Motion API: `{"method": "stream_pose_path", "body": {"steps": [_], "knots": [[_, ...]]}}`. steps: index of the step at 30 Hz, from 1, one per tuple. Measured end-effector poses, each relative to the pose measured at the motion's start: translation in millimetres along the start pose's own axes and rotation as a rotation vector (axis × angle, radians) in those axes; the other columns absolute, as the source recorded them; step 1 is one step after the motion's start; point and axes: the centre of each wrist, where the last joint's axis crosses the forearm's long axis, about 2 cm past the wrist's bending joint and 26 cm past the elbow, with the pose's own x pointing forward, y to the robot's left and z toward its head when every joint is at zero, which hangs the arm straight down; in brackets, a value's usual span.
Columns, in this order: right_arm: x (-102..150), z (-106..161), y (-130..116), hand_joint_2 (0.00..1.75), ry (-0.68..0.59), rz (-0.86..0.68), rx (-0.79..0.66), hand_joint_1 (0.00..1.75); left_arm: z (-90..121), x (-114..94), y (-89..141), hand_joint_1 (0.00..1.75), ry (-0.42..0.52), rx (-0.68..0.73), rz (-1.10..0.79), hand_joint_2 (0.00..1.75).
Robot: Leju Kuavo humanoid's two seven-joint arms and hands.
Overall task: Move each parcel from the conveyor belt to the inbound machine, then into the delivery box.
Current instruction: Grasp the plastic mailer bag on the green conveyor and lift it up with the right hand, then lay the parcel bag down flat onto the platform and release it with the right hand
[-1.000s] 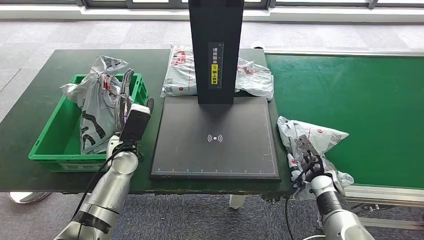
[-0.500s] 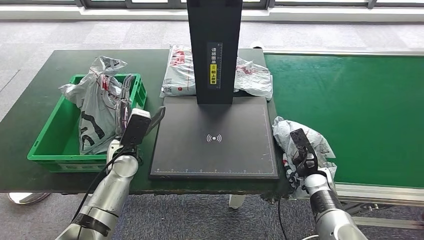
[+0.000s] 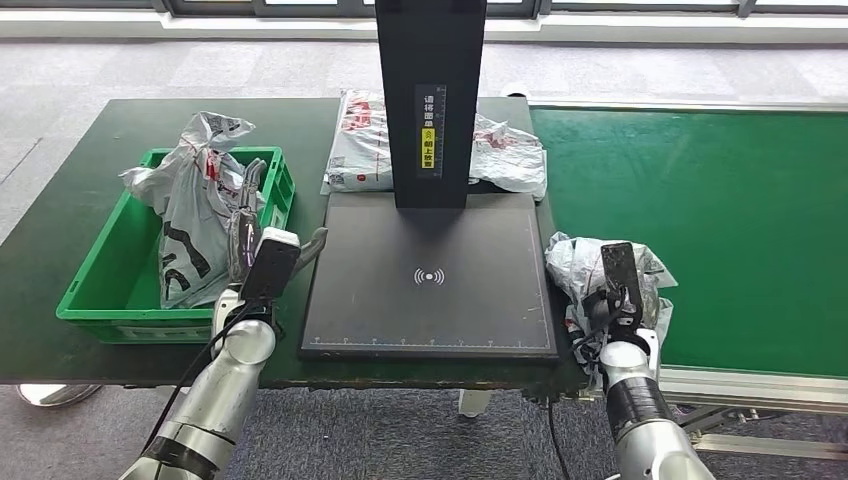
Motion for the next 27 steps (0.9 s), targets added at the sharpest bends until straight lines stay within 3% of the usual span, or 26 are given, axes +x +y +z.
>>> {"method": "stream_pose_path", "body": {"steps": [5,10,13,18,27], "knots": [[30,10,0,1.75,-0.260,-0.054,-0.291,1.75,5,-2,0,0.00,0.001,0.002,-0.004,1.75],[99,26,-10,1.75,-0.587,-0.019,-0.445,1.75,3,0,-5,0.00,-0.010,0.003,0.014,1.75],[130,32,-13,1.75,-0.702,0.012,-0.484,1.75,-4,5,-11,0.00,-0.023,-0.002,0.034,1.75],[148,39,-9,1.75,-0.775,0.063,-0.477,1.75,-16,17,-27,0.00,-0.042,-0.024,0.068,1.75],[147,40,-4,1.75,-0.775,0.102,-0.447,1.75,-23,27,-40,0.00,-0.048,-0.045,0.091,1.75]]}}
